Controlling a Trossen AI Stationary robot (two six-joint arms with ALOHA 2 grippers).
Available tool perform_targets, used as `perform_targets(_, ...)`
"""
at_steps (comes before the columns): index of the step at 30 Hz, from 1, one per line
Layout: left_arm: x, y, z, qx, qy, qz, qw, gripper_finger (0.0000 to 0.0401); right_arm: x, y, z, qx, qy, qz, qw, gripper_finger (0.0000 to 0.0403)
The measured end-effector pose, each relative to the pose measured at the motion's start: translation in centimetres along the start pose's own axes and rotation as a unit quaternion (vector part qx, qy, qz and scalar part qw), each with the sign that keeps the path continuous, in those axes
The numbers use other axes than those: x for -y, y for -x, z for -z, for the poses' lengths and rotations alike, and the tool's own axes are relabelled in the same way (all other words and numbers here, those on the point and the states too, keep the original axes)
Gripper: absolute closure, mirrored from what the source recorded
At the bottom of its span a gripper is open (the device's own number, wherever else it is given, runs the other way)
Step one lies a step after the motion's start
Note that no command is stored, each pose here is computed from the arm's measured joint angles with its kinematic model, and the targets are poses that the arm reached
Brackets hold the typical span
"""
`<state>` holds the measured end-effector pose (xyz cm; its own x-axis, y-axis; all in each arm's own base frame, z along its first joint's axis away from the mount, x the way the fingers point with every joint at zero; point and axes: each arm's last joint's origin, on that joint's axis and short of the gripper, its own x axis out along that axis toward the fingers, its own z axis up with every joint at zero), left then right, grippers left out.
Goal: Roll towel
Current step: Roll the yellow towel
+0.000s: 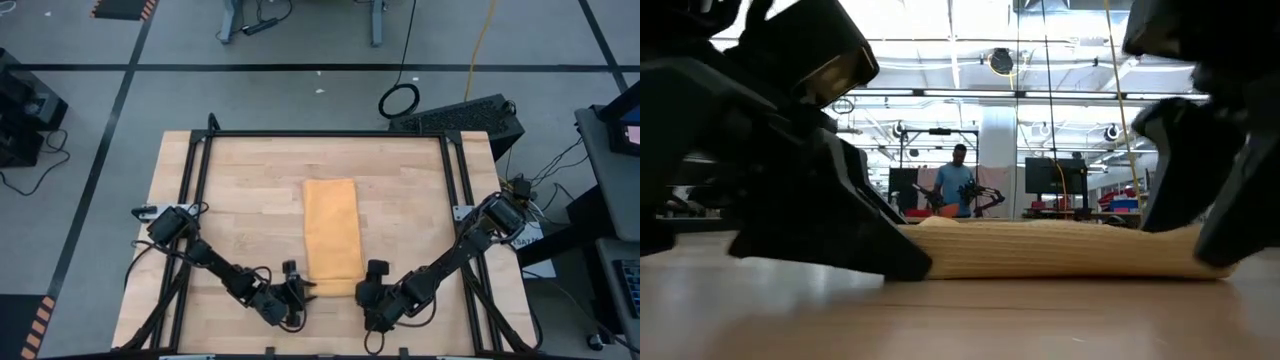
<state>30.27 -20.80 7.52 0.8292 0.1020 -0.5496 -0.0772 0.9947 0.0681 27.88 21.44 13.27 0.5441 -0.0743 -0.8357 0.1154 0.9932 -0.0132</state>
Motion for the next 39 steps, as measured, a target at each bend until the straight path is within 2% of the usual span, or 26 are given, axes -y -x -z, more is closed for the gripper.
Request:
perform_targets(4,-0.1,0.0,0.1,-0.003,0.012,0.0,1.0,0.0324,-0.5,1.3,-1.0,-0.015,0.038,0.027,0.999,0.0161)
perform_targets(8,0.1,0.0,0.1,-0.012,0.03,0.022,0.999,0.0381,-1.2,2.0,-0.7,-0.006,0.097,0.045,0.994,0.0161)
perform_targets(19,-0.1,1.3,-2.1,-0.046,0.125,0.122,0.984,0.0363,-3.2,1.7,0.3,0.033,0.153,0.035,0.987,0.0139)
perform_targets(26,-1.0,1.6,-1.9,-0.092,0.165,0.086,0.978,0.0372,-4.3,0.7,1.0,0.05,0.156,0.026,0.986,0.0129)
perform_targets(32,-0.9,1.6,-2.1,-0.09,0.174,0.104,0.975,0.0372,-4.4,0.2,1.2,0.054,0.157,0.035,0.986,0.0147)
perform_targets(39,-0.8,1.6,-2.1,-0.094,0.176,0.118,0.973,0.0372,-3.1,-0.8,0.0,0.038,0.105,0.033,0.993,0.0165)
